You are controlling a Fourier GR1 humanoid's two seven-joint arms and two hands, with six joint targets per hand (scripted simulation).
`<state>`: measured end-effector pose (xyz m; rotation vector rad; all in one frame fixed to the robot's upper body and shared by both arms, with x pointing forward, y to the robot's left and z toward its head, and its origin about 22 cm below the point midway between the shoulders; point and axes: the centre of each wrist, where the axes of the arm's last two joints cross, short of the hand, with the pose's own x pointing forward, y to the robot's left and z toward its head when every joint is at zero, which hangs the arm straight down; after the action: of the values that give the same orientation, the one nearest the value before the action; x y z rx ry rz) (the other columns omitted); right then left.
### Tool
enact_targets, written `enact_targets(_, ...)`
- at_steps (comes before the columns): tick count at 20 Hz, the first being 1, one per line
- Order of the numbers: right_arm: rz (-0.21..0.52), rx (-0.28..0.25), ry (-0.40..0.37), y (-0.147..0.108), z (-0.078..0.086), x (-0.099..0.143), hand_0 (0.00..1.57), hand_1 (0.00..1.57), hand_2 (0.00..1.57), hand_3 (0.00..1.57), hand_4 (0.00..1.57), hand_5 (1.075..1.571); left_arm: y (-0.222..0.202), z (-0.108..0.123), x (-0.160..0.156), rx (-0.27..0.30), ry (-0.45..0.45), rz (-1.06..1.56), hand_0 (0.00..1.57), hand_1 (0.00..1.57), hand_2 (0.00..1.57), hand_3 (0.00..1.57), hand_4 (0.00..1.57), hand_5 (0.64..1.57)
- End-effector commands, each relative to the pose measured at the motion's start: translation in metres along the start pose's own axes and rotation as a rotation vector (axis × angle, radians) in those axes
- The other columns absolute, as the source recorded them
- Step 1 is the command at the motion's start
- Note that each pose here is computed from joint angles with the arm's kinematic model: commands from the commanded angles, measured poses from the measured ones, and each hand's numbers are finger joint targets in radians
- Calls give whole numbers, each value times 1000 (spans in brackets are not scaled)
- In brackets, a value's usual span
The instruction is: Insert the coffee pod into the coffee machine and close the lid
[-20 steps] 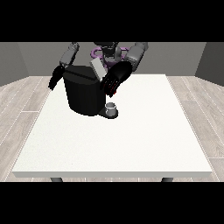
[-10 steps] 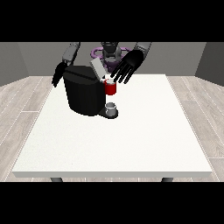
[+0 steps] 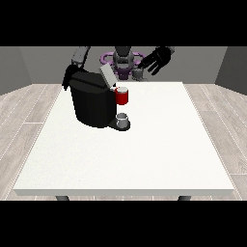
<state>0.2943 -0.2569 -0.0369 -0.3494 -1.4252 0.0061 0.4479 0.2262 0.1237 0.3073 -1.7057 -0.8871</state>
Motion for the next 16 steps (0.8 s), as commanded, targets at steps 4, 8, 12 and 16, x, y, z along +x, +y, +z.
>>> enact_targets(4,-12,-56,122,-26,26,-39,0,0,0,0,0,1571,-116,60,-74,23,139,573,0,0,0,0,274,1571)
enact_targets(8,-72,45,29,-22,15,-9,0,0,0,0,0,1571,-140,95,-99,-8,210,617,0,0,0,0,393,1571)
enact_targets(12,-65,178,-56,5,14,21,0,0,0,0,0,1571,-157,123,-114,-1,296,623,0,0,0,0,389,1571)
enact_targets(16,-8,177,-133,-2,-1,41,0,0,0,0,154,1571,-150,105,-97,-20,259,651,0,0,0,0,404,1571)
